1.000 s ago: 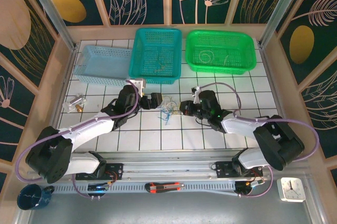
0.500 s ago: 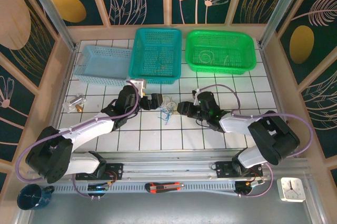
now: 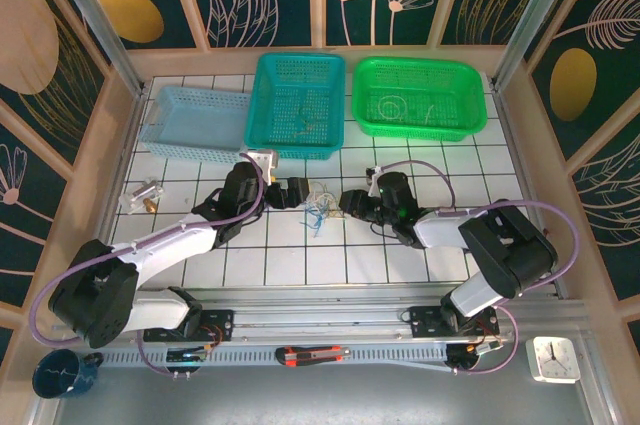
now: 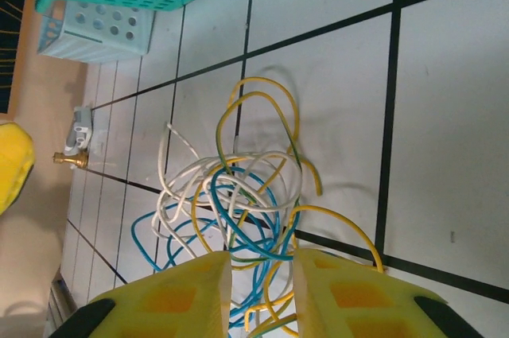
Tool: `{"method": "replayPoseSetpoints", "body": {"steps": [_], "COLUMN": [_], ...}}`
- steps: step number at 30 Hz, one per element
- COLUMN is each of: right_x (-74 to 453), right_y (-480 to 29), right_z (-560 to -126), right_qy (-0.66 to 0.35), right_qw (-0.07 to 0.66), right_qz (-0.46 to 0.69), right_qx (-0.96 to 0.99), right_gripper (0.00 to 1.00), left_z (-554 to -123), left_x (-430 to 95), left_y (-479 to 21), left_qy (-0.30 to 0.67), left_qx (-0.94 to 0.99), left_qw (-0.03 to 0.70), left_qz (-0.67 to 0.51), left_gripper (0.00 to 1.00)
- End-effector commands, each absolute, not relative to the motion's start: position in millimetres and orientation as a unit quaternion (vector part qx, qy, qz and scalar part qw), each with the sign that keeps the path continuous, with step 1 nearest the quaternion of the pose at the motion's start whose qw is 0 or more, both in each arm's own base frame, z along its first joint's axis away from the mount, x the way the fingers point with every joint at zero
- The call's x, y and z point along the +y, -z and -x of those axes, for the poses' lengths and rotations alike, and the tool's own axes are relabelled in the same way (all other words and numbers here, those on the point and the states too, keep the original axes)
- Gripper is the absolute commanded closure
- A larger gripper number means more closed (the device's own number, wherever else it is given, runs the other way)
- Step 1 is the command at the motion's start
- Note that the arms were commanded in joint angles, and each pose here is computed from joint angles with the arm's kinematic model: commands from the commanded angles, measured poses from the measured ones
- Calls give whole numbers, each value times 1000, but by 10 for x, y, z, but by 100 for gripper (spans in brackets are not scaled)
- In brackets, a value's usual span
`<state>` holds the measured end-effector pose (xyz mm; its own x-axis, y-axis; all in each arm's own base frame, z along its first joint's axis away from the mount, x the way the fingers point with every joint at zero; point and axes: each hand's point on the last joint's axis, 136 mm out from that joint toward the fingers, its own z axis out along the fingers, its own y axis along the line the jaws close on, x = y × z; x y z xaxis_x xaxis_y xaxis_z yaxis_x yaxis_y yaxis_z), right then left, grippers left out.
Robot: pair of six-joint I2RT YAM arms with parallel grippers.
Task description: Untangle the cables
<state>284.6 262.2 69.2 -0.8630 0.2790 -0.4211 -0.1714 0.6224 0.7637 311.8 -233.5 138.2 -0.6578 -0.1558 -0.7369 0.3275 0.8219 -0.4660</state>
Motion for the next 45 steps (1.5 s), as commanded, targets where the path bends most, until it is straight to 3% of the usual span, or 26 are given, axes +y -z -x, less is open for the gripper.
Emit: {"method": "replayPoseSetpoints", "body": {"steps": [1, 7, 17, 20, 24, 26, 45], "right_x": [2627, 2624, 2650, 2656, 2675, 2691, 2696], "right_y": [-677, -648, -630, -638, -672, -719, -2036], "right_z": [-2822, -2794, -2786, -2791, -2791, -2794, -2870], "right_qy": [-446, -448, -455, -457, -462, -467, -487], "right_qw": [257, 251, 246, 245, 245, 246, 347], "right_qz": [-30, -32, -32, -32, -29, -27, 34], "right_qx": [857, 857, 855, 854, 852, 849, 801], "right_gripper": [73, 64, 60, 67, 92, 100, 100], "left_z": [-3122, -3125, -3126, -3122, -3123, -3127, -3085], "left_x": [-2354, -2364, -2365, -2364, -2366, -2357, -2445], "left_y": [-1436, -1448, -1484, -1494, -1502, -1503, -1526], "left_qy": [305, 308, 311, 312, 311, 308, 332], "left_qx": [853, 852, 850, 850, 849, 849, 834], "left_qw": [419, 419, 422, 422, 423, 425, 433], "left_qz": [-56, -56, -56, -56, -58, -57, -84], "left_gripper": [1, 1, 1, 1, 1, 1, 1]}}
